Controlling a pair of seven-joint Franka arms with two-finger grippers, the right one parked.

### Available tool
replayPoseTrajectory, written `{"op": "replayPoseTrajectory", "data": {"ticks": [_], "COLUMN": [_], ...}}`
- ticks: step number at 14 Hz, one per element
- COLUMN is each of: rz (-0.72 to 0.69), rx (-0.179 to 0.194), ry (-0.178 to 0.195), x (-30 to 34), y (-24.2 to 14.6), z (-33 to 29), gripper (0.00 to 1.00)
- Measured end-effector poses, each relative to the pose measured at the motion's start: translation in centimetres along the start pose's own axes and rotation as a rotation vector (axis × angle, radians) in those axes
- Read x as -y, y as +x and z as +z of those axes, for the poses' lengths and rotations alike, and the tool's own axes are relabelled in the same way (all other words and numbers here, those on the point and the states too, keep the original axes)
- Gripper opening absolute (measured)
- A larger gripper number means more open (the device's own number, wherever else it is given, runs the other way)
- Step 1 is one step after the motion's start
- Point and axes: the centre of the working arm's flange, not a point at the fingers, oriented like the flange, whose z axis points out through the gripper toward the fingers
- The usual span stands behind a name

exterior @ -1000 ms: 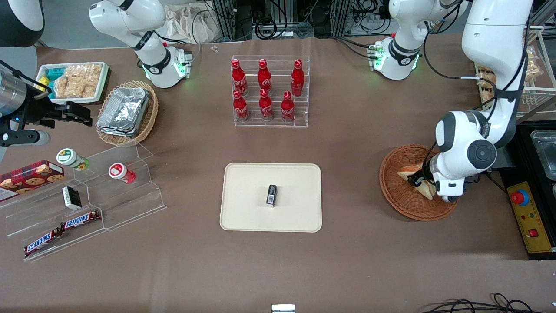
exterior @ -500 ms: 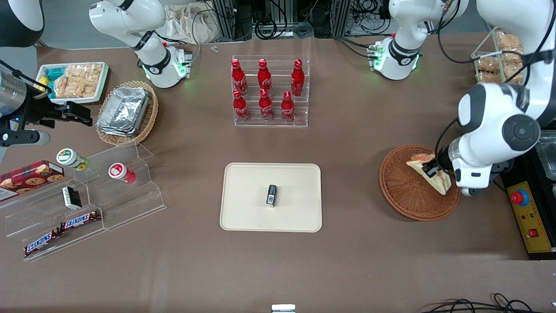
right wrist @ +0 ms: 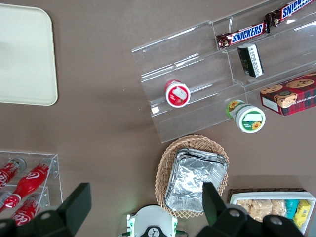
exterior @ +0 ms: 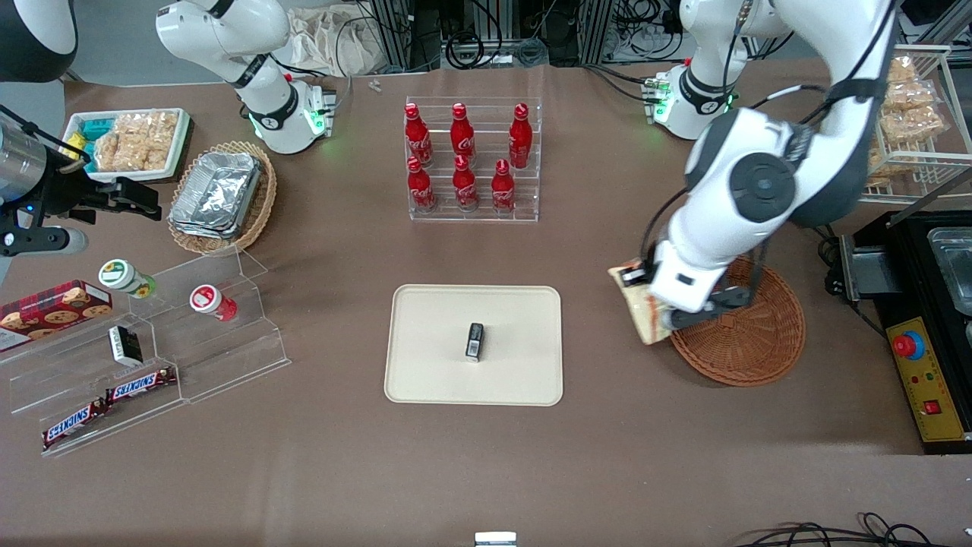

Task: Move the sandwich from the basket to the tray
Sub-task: 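Carry the sandwich with the left gripper over to the white tray, then lower the sandwich onto the tray beside the black object and release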

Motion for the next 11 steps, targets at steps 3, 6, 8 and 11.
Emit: {"op": "replayPoseTrajectory", "data": {"ticks": [3, 6, 8, 11], "rz": [0.12, 0.211, 0.26, 0.336], "rx": [-0.005, -0.026, -0.036, -0.065], "ry": [0.033, 0.034, 0.006, 0.038], "x": [-3.9, -7.5, -9.9, -10.9], "y": [-0.2, -1.3, -2.4, -2.8], "z": [3.6, 9.0, 13.1, 18.4], "gripper": [0.2, 0.2, 0.2, 0.2]}}
